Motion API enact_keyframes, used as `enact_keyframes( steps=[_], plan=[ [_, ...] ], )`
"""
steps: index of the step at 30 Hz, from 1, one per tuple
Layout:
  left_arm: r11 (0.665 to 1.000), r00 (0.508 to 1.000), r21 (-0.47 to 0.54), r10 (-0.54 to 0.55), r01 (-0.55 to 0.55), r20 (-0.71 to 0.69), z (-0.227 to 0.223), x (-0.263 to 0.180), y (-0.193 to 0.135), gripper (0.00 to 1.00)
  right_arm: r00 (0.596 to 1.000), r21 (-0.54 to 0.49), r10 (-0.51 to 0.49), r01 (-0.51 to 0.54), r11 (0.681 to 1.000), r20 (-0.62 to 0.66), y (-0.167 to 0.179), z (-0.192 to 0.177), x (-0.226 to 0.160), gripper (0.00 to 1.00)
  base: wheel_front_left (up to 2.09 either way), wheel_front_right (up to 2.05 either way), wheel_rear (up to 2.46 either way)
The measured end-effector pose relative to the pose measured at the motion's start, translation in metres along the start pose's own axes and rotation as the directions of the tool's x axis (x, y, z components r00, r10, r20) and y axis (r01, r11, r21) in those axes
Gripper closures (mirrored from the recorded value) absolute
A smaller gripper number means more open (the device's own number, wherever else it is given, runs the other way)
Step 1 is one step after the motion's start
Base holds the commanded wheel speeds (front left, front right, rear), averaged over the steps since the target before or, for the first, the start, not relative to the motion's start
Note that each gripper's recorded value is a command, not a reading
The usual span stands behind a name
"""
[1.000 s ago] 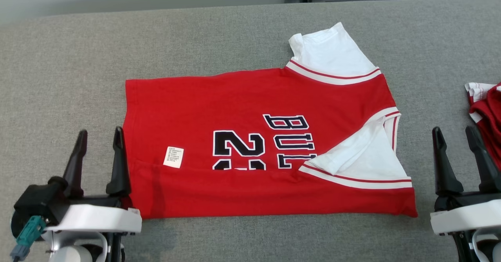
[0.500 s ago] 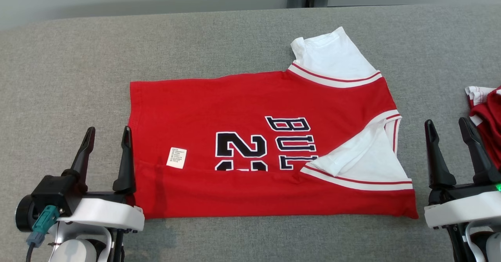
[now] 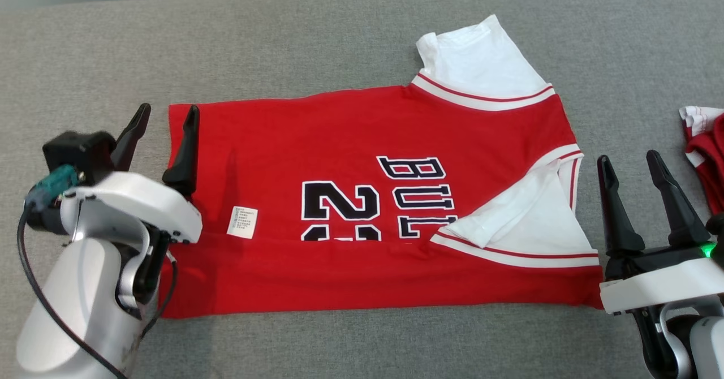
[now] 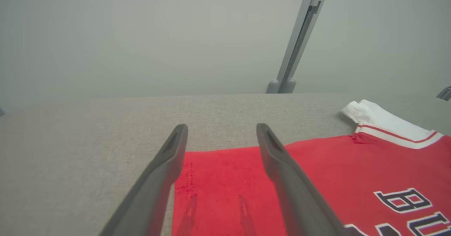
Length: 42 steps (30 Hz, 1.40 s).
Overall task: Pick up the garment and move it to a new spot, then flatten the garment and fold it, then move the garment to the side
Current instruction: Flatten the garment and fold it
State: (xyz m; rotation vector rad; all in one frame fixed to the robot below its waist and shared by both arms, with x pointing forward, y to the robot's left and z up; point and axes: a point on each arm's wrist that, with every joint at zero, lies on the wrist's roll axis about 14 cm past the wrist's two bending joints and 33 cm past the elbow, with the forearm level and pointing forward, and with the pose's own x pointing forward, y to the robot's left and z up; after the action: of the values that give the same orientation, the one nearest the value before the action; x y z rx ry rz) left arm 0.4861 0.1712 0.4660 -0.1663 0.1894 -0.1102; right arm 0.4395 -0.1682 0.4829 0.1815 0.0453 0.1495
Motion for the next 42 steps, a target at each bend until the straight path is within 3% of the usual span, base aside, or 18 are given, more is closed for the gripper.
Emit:
enact_keyframes(
  steps=[7, 14, 18, 19, 20, 25, 32, 42],
  plan=[
    [0.999, 0.963, -0.024, -0.038, 0.033, -0.265, -0.046, 0.047, 0.005, 0.0, 1.0, 0.01, -0.016, 0.016, 1.0, -0.027, -0.008, -0.013, 0.004, 0.0, 0.0, 0.0, 0.0],
    [0.999, 0.912, -0.024, 0.025, -0.038, -0.41, -0.084, 0.066, 0.033, 0.0, 0.996, 0.015, -0.053, 0.054, 0.998, -0.069, -0.022, -0.033, 0.002, 0.0, 0.0, 0.0, 0.0],
    [0.998, 0.875, -0.045, 0.007, -0.033, -0.484, -0.101, 0.064, 0.032, 0.0, 0.996, 0.013, -0.061, 0.062, 0.998, -0.071, -0.027, -0.035, 0.004, 0.0, 0.0, 0.0, 0.0],
    [0.998, 0.876, -0.056, -0.002, -0.029, -0.482, -0.1, 0.066, 0.031, 0.09, 0.996, 0.012, -0.061, 0.062, 0.998, -0.072, -0.028, -0.035, 0.004, 0.0, 0.0, 0.0, 0.0],
    [0.998, 0.879, -0.06, -0.01, -0.021, -0.476, -0.098, 0.067, 0.028, 1.0, 0.996, 0.011, -0.061, 0.062, 0.998, -0.066, -0.03, -0.034, 0.008, 0.0, 0.0, 0.0, 0.0],
    [0.998, 0.878, -0.056, -0.016, -0.012, -0.478, -0.1, 0.066, 0.028, 1.0, 0.998, 0.01, -0.053, 0.053, 0.999, -0.031, -0.038, -0.021, 0.028, 0.0, 0.0, 0.0, 0.0],
    [0.998, 0.889, -0.065, -0.037, 0.008, -0.457, -0.095, 0.072, 0.021, 1.0, 0.998, 0.006, -0.068, 0.068, 0.998, 0.006, -0.068, 0.0, 0.084, 0.0, 0.0, 0.0, 0.0],
    [0.997, 0.905, -0.074, -0.059, 0.031, -0.42, -0.09, 0.078, 0.016, 1.0, 0.988, -0.027, 0.041, -0.045, 0.999, -0.15, -0.05, -0.017, 0.175, 0.0, 0.0, 0.0, 0.0]
  ],
)
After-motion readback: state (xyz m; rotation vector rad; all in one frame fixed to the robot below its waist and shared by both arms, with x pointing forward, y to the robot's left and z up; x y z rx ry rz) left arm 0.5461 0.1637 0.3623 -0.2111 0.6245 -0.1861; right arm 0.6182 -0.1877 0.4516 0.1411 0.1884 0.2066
